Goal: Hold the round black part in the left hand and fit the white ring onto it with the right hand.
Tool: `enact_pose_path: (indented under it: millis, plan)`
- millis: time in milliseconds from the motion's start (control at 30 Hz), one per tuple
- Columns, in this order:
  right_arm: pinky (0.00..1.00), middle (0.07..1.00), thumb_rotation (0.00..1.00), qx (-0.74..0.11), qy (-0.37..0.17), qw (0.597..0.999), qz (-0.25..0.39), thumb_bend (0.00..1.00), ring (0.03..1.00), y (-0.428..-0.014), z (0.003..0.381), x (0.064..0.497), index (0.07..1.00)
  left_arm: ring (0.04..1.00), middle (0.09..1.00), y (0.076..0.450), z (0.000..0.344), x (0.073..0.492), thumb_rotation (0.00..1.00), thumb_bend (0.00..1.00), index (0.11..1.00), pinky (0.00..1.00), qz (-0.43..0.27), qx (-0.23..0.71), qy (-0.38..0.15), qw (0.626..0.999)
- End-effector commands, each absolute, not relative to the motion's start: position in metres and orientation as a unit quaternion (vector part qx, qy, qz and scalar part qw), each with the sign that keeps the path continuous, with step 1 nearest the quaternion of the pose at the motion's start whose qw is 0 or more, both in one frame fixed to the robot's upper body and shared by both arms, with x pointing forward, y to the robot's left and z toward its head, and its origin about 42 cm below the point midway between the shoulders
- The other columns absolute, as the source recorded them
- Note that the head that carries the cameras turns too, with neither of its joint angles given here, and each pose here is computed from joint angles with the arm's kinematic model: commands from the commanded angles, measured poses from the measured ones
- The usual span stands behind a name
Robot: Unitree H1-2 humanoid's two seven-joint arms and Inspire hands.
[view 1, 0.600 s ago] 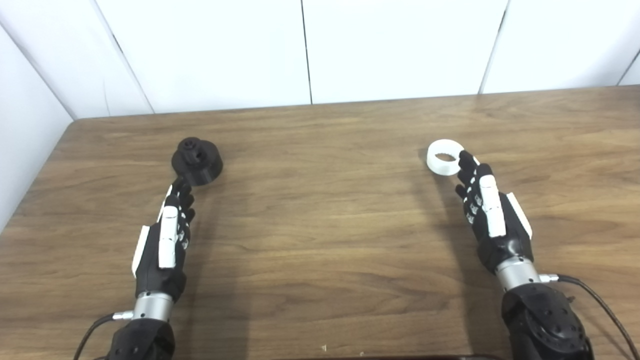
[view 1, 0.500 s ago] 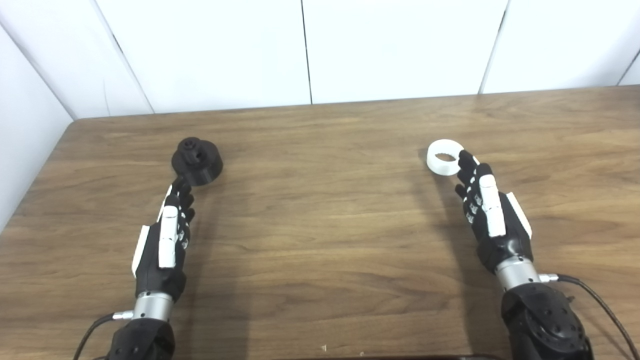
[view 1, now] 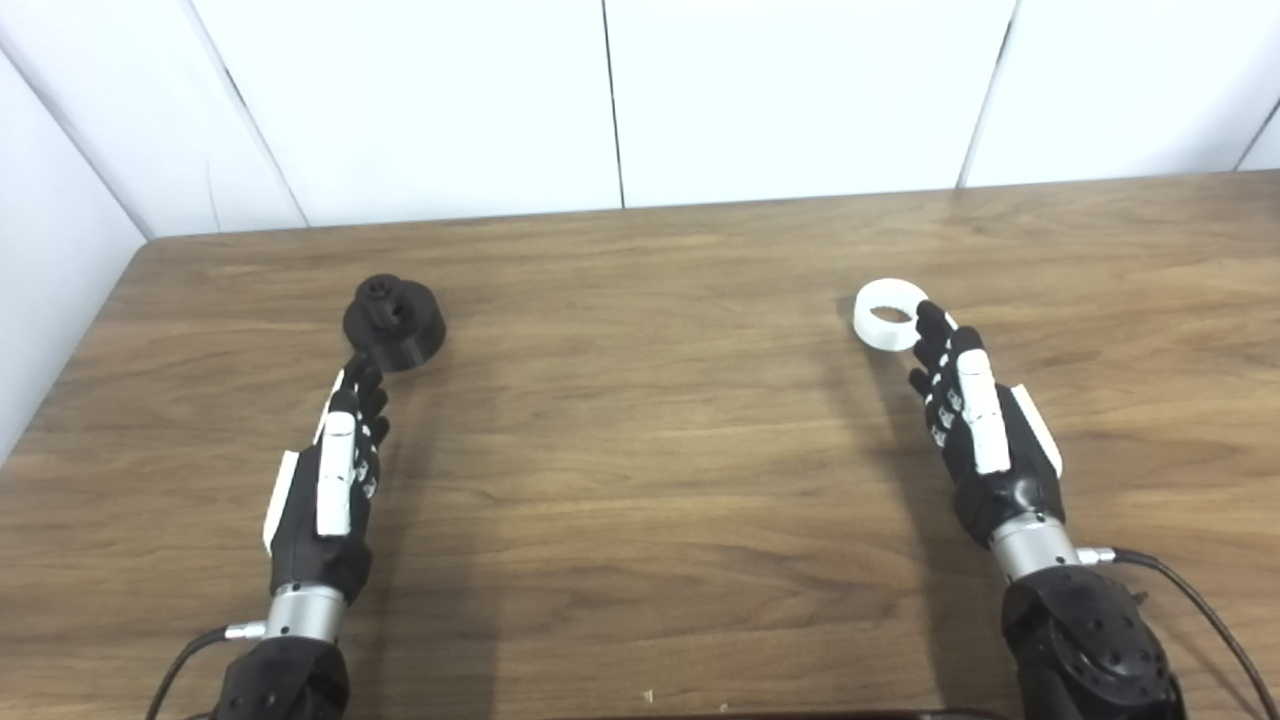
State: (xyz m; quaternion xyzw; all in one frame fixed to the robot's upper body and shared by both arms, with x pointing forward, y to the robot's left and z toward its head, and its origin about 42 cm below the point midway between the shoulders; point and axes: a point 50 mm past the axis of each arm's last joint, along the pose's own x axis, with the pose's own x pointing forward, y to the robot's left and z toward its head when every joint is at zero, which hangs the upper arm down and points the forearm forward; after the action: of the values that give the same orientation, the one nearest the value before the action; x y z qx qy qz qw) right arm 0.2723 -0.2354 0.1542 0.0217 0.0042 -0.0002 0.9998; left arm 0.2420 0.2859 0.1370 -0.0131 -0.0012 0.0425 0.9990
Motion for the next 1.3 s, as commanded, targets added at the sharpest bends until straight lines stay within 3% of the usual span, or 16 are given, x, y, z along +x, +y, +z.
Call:
enact_pose_path:
  millis: [0,33,300,400,533,767,900,1033,1267]
  plan:
    - [1.00,0.984,1.00,0.028,-0.035,0.999,0.005,0.49,1.000,-0.232,0.168,0.280,0.948,1.000,1.000,0.289,0.154,0.248,1.00,0.52,1.000,1.00,0.035,0.007,-0.034,0.999]
    - [1.00,0.984,1.00,0.027,-0.034,0.999,0.005,0.49,1.000,-0.232,0.168,0.280,0.948,1.000,1.000,0.291,0.155,0.249,1.00,0.52,1.000,1.00,0.033,0.015,-0.036,0.999]
    - [1.00,0.979,1.00,0.030,-0.035,0.999,0.005,0.49,0.999,-0.230,0.165,0.282,0.947,1.000,1.000,0.321,0.202,0.255,0.54,0.69,0.973,1.00,0.058,0.241,-0.057,0.967]
    - [1.00,0.973,1.00,0.028,-0.034,0.999,0.006,0.49,0.995,-0.228,0.165,0.283,0.943,1.000,1.000,0.337,0.224,0.266,0.46,0.77,0.952,1.00,0.065,0.309,-0.065,0.946]
    - [1.00,0.970,1.00,0.022,-0.034,0.999,0.008,0.49,0.994,-0.227,0.164,0.284,0.938,1.000,1.000,0.356,0.246,0.282,0.45,0.87,0.931,1.00,0.072,0.385,-0.054,0.919]
    - [1.00,0.977,1.00,0.004,-0.031,0.999,0.012,0.51,0.999,-0.229,0.163,0.283,0.938,1.000,0.987,0.377,0.269,0.311,0.37,0.93,0.894,0.92,0.072,0.489,-0.055,0.867]
    - [1.00,0.978,1.00,0.000,-0.030,0.999,0.012,0.53,1.000,-0.230,0.162,0.283,0.938,1.000,0.975,0.384,0.270,0.326,0.35,0.95,0.881,0.91,0.070,0.527,-0.055,0.845]
    - [1.00,0.976,1.00,0.003,-0.030,0.999,0.011,0.55,1.000,-0.233,0.161,0.283,0.936,1.000,0.961,0.392,0.265,0.348,0.38,0.96,0.867,0.89,0.049,0.570,-0.018,0.820]
    - [1.00,0.967,1.00,0.004,-0.032,0.999,0.007,0.55,0.993,-0.236,0.163,0.283,0.930,1.000,0.954,0.397,0.253,0.365,0.38,0.96,0.858,0.88,0.024,0.586,0.017,0.810]
